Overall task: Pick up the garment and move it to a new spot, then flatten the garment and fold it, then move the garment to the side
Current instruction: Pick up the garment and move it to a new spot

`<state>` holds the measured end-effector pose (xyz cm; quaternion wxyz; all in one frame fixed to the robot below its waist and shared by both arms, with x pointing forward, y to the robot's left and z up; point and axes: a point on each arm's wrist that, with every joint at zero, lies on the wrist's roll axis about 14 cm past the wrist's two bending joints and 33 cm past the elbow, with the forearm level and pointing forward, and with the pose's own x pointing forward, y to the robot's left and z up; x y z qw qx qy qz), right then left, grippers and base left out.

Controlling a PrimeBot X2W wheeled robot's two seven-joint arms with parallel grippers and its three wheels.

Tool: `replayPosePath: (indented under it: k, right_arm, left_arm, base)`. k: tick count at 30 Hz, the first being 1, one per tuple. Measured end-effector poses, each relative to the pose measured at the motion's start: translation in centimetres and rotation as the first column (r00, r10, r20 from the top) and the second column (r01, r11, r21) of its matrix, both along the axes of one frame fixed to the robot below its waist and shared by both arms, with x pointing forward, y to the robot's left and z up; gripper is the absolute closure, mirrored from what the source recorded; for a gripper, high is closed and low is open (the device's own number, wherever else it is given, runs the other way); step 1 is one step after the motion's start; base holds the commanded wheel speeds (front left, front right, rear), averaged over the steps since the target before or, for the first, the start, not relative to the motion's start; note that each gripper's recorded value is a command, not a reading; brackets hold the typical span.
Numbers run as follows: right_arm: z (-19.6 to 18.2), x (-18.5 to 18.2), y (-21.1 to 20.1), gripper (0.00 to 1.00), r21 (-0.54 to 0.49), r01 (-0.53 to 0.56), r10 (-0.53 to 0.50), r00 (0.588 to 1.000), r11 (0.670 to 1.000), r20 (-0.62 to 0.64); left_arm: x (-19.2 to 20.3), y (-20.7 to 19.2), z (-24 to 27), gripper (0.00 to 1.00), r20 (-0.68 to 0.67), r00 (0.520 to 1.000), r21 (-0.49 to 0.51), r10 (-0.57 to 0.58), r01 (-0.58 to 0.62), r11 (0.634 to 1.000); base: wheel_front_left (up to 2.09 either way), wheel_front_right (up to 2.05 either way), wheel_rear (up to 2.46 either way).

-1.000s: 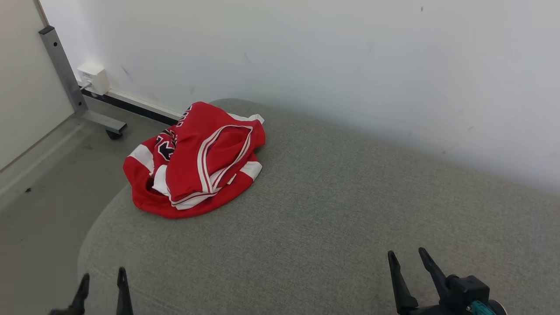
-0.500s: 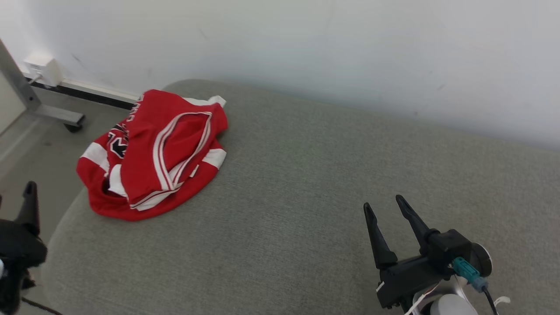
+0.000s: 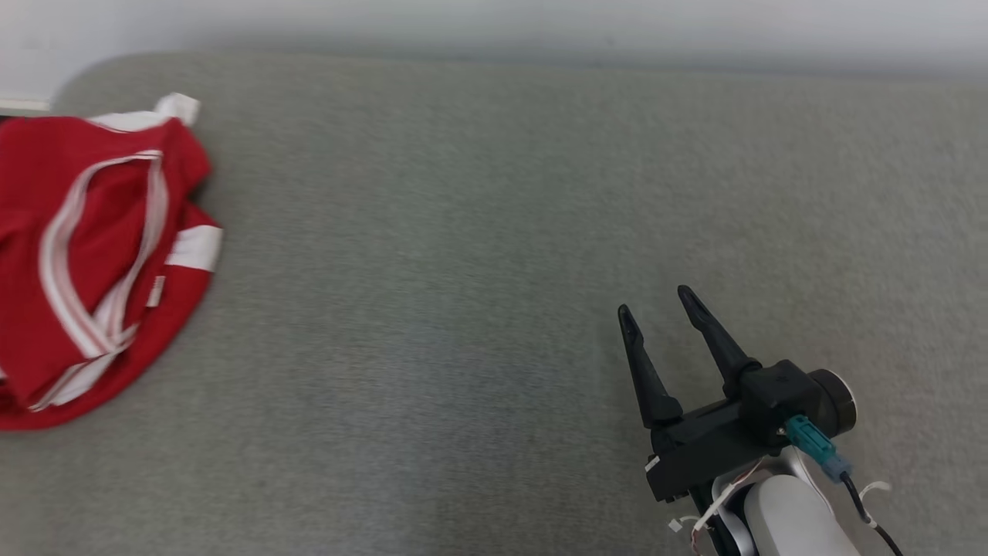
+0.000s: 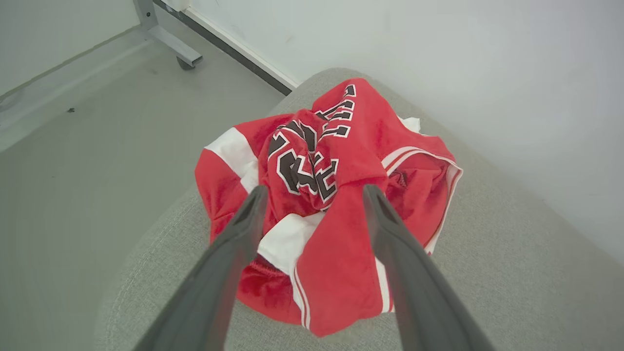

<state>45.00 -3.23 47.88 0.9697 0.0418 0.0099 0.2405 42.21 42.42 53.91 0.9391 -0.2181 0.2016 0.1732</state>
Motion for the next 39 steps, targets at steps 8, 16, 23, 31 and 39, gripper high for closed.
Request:
replayPosePath:
  k: [8, 16, 23, 31, 39]
  right_arm:
    - [-3.3, 0.4, -3.8, 0.00, -0.021, 0.096, -0.097, 0.992, 0.995, -0.077]
    - [-5.6, 0.0, -6.2, 0.00, -0.044, 0.153, -0.157, 0.979, 0.987, -0.132]
    - [-5.7, -0.2, -6.4, 0.00, -0.041, 0.161, -0.165, 0.977, 0.986, -0.138]
    - [-4.3, -0.4, -5.8, 0.00, -0.016, 0.153, -0.154, 0.982, 0.988, -0.113]
    - [-3.2, -1.9, -6.0, 0.00, 0.007, 0.168, -0.167, 0.981, 0.986, -0.103]
  left_arm:
    - [5.4, -2.4, -4.8, 0.00, -0.149, 0.985, 0.018, -0.091, 0.095, 0.995]
    - [6.7, -2.6, -9.4, 0.00, -0.305, 0.948, 0.067, -0.097, 0.123, 0.990]
    - [5.7, -1.8, -10.4, 1.00, -0.361, 0.930, 0.101, -0.074, 0.118, 0.988]
    - [5.7, -1.4, -6.0, 1.00, -0.236, 0.968, 0.158, -0.089, 0.129, 0.979]
    - [7.7, -3.7, 4.0, 1.00, -0.022, 0.979, 0.285, -0.201, 0.199, 0.938]
  base:
    - [0.00, 0.00, 0.00]
    - [0.00, 0.00, 0.00]
    - [0.00, 0.00, 0.00]
    - [0.00, 0.00, 0.00]
    - [0.00, 0.00, 0.00]
